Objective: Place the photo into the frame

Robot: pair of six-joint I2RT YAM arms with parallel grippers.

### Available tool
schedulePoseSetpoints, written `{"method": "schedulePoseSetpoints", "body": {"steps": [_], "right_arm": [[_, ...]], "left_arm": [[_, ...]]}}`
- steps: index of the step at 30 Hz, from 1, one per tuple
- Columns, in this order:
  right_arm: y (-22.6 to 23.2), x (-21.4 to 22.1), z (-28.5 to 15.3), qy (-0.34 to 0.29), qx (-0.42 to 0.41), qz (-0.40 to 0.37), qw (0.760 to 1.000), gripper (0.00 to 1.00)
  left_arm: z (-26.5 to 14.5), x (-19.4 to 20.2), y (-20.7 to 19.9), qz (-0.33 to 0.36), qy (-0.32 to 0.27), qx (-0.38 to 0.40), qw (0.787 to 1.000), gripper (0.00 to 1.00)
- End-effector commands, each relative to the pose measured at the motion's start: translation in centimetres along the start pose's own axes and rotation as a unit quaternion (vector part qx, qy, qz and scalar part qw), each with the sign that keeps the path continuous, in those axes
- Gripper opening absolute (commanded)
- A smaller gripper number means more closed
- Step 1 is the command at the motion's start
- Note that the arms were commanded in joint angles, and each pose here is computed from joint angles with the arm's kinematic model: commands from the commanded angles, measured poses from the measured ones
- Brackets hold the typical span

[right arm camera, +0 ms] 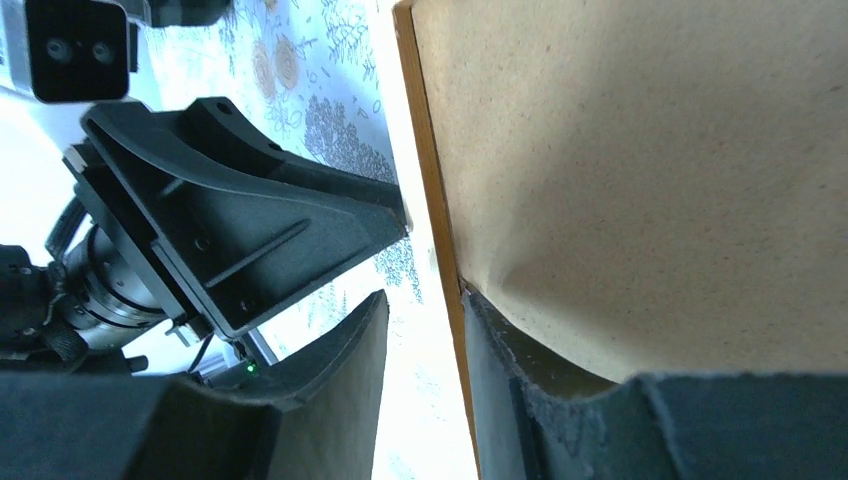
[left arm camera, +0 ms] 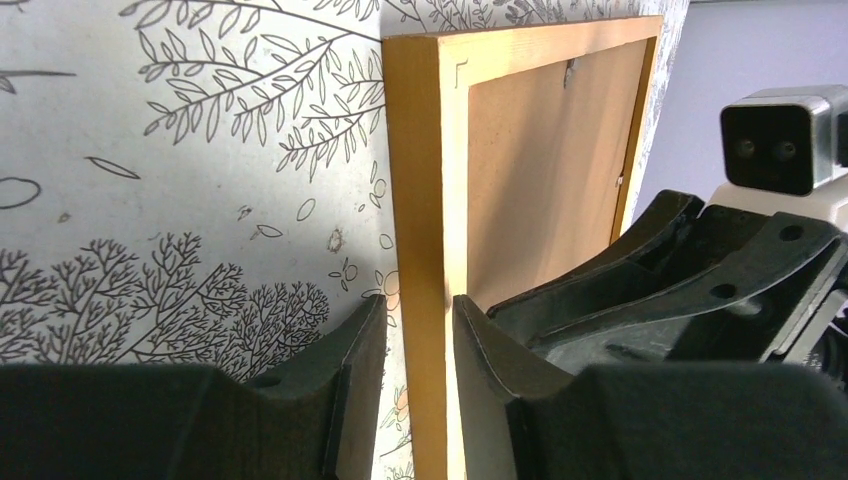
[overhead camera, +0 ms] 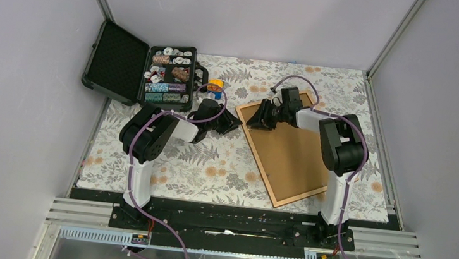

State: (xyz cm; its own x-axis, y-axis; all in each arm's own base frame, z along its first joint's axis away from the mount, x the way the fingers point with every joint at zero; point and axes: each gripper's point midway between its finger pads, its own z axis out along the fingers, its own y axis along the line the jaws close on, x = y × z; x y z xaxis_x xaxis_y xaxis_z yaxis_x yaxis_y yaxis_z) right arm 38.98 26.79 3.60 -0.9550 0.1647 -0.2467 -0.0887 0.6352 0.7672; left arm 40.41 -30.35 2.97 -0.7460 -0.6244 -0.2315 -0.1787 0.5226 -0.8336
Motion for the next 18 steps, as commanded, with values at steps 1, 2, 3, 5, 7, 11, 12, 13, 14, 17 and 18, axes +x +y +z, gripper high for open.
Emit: {"method": "schedulePoseSetpoints", "body": {"steps": [1,2,3,5,7,11,12,13,14,17,18], "right_arm": [[1.3,-2.9,-1.3,-0.027,0.001,-0.015,1.000,0.41],[1.0,-3.0,-1.1,-0.024,0.005,-0.013,1.000,0.40],[0.8,-3.1,-0.9,-0.023,0.007,-0.014,1.000,0.39],[0.1,-2.7,-0.3,-0.015,0.010,-0.008,1.000,0.38],[-0.7,-2.0,0.2,-0.004,0.014,0.003,1.000,0.38],[-1.8,-0.9,1.3,0.018,0.008,0.017,1.000,0.34],[-2.0,-0.6,1.4,0.021,0.008,0.019,1.000,0.32],[-2.1,-0.3,1.4,0.024,0.007,0.021,0.999,0.31],[-2.1,-0.1,1.5,0.025,0.004,0.020,0.999,0.31],[-1.7,1.3,1.6,0.045,-0.018,0.025,0.999,0.31],[-1.7,1.7,1.6,0.051,-0.021,0.028,0.998,0.30]], "left_arm": [[0.2,-0.7,0.9,0.003,-0.012,-0.024,1.000,0.35],[0.2,-0.7,0.9,0.003,-0.012,-0.024,1.000,0.35],[0.2,-0.7,0.9,0.003,-0.011,-0.025,1.000,0.35],[0.2,-0.7,1.0,0.002,-0.011,-0.026,1.000,0.34],[0.3,-0.7,1.1,0.002,-0.010,-0.028,1.000,0.34],[0.5,-0.7,1.2,0.003,-0.009,-0.033,0.999,0.33],[0.5,-0.7,1.2,0.002,-0.008,-0.034,0.999,0.33],[0.6,-0.7,1.2,0.002,-0.008,-0.035,0.999,0.33],[0.6,-0.7,1.2,0.003,-0.008,-0.035,0.999,0.33],[0.7,-0.7,1.3,0.002,-0.008,-0.038,0.999,0.33],[0.7,-0.7,1.4,0.002,-0.007,-0.039,0.999,0.33]]}}
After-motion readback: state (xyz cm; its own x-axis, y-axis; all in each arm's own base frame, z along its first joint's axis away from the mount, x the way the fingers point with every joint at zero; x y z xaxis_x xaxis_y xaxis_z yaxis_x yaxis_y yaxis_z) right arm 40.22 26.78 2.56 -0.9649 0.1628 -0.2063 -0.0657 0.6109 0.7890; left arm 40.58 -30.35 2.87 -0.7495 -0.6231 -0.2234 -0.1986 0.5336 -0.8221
